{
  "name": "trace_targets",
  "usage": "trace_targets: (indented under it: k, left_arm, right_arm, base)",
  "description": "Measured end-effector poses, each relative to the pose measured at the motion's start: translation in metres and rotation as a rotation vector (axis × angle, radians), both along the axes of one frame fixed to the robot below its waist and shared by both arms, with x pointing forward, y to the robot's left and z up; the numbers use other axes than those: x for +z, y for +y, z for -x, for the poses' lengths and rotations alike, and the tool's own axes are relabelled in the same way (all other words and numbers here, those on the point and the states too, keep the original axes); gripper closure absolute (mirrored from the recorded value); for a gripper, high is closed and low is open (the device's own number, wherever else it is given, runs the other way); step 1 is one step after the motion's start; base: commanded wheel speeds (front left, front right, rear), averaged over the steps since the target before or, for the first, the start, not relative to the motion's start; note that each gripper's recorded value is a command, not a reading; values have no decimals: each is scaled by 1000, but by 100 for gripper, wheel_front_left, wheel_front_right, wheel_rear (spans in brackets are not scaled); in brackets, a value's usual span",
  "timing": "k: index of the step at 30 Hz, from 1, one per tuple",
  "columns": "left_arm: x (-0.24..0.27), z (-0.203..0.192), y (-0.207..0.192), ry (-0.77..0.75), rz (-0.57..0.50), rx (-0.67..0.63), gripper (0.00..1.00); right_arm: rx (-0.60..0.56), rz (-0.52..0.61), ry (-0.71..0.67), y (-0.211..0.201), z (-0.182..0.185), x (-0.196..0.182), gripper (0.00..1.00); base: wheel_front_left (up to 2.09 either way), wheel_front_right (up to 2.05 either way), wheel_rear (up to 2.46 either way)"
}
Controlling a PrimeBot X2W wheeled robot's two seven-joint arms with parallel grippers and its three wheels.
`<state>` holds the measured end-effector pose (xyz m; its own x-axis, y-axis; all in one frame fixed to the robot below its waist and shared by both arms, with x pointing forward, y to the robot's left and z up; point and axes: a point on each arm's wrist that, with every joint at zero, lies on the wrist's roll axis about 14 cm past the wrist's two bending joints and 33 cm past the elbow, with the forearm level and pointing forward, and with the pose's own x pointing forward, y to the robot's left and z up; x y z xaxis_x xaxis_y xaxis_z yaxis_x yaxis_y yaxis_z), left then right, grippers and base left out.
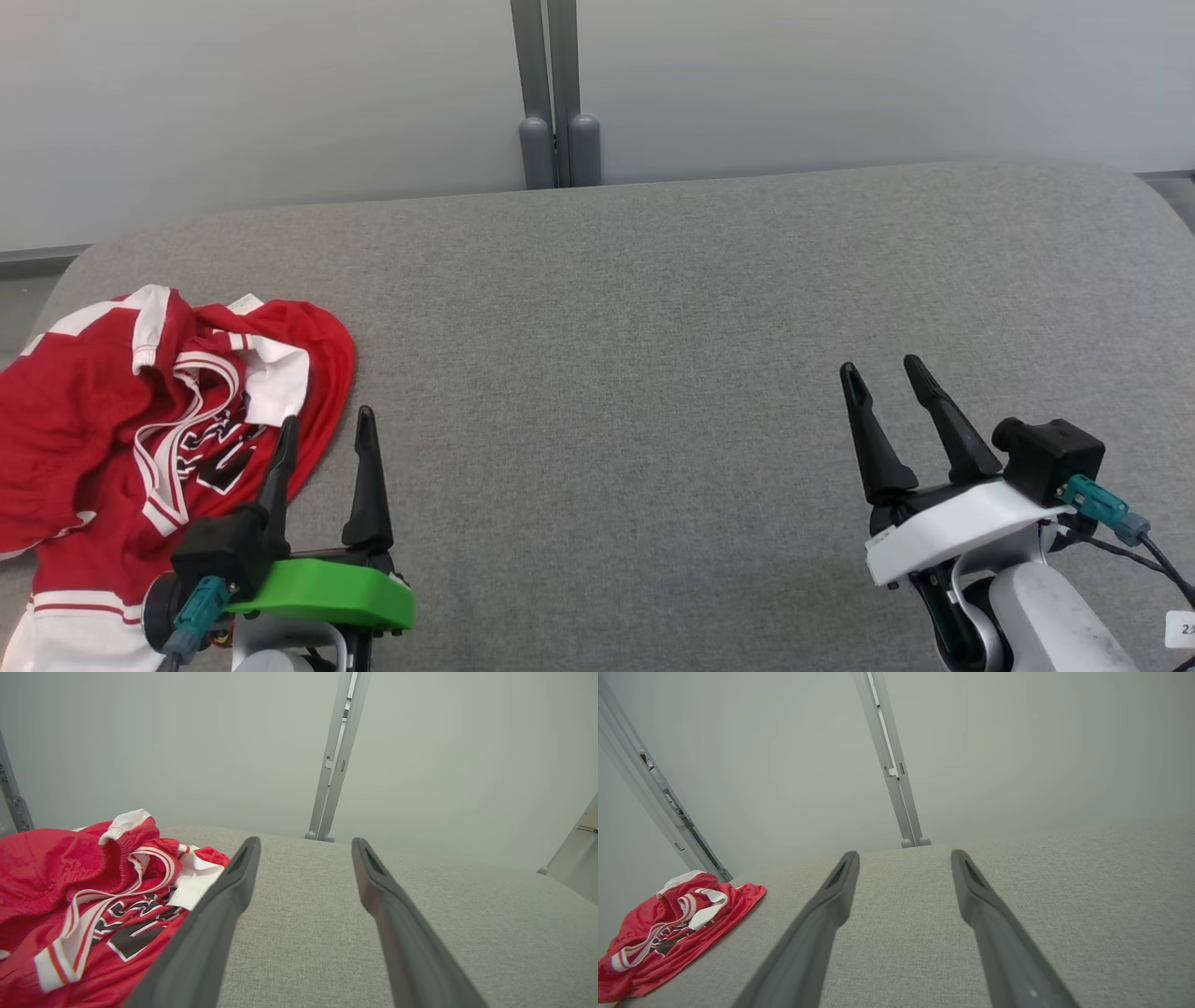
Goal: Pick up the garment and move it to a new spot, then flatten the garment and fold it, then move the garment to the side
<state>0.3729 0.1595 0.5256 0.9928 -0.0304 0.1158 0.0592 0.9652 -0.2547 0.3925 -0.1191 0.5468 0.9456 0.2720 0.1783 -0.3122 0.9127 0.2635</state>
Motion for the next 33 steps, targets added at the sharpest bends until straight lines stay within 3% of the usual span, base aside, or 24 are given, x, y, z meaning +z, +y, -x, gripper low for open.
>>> trace_targets:
  k: [20, 33]
  left_arm:
    - [7, 2, -4, -44, -116, 3, 0]
    - [10, 1, -5, -56, -109, 2, 0]
  right_arm:
    - [5, 83, -68, 6, 1, 8, 0]
    - [-2, 75, -69, 4, 1, 9, 0]
  base:
    - [0, 0, 0]
    - [0, 0, 0]
